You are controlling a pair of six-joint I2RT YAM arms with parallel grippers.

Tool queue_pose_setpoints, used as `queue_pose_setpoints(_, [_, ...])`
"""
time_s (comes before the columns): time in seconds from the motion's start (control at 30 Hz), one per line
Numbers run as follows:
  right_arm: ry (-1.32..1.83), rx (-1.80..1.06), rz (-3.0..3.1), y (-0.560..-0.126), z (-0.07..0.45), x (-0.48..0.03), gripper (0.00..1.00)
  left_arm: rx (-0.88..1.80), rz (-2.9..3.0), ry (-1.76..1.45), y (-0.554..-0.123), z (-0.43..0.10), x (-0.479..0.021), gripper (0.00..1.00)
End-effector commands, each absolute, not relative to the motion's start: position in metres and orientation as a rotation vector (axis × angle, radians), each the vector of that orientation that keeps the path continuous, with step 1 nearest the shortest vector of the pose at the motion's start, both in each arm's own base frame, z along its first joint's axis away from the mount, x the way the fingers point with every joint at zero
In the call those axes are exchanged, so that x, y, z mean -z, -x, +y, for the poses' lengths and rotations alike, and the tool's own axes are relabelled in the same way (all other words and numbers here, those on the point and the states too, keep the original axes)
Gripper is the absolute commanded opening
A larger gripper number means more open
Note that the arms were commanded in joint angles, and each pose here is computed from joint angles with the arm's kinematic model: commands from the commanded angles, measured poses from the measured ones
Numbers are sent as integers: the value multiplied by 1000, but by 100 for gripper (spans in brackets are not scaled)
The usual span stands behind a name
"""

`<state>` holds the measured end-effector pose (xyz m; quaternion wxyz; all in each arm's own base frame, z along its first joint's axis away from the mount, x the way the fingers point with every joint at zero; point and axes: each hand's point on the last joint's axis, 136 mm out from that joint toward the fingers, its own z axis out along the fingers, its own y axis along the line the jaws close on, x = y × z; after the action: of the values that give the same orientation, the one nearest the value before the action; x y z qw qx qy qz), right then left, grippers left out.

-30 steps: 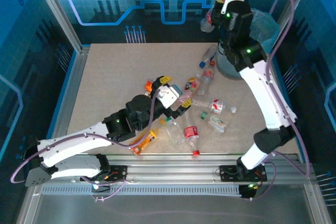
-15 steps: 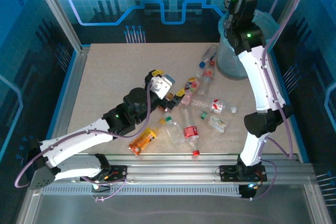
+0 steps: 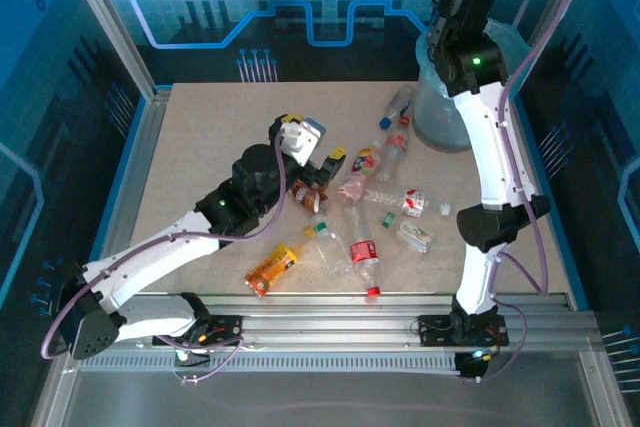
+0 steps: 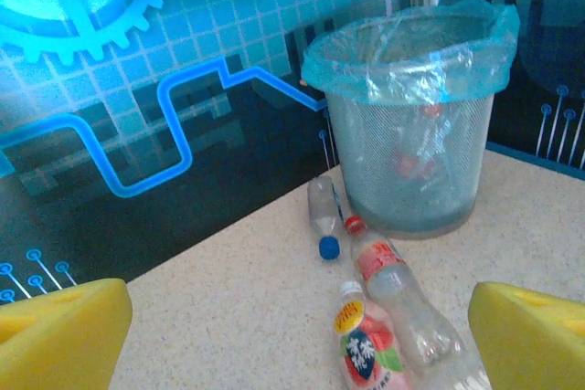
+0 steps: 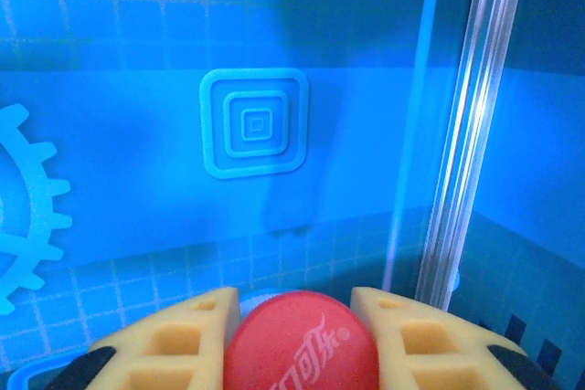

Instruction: Put the plastic bottles in the bin

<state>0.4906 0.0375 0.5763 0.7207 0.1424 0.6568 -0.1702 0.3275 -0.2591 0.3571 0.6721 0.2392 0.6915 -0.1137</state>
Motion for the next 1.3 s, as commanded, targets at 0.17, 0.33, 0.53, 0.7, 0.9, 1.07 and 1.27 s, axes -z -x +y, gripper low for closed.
queue_pose_setpoints(0.17, [-328,505,1441,-487,23,-585,0,281,1524,-483,-347,-261,-398,96])
queue_pose_setpoints(0.33, [-329,608,1476,-502,15,-567,0,290,1527,-481,-358,-270,-402,96])
queue_pose_setpoints(0.53, [-311,698,1510,-524,17,-545,0,300,1554,-471,-364,-275,-392,95])
queue_pose_setpoints(0.7, [-313,712,1522,-541,20,-528,0,294,1576,-452,-364,-270,-387,96])
queue_pose_setpoints(0.9, [-359,755,1516,-554,5,-515,0,236,1576,-463,-371,-260,-388,96])
queue_pose_setpoints(1.07, [-332,840,1466,-565,10,-516,0,235,1564,-454,-374,-254,-400,96])
queue_pose_setpoints(1.27, [-259,930,1447,-579,21,-510,0,246,1566,-441,-379,-257,-399,96])
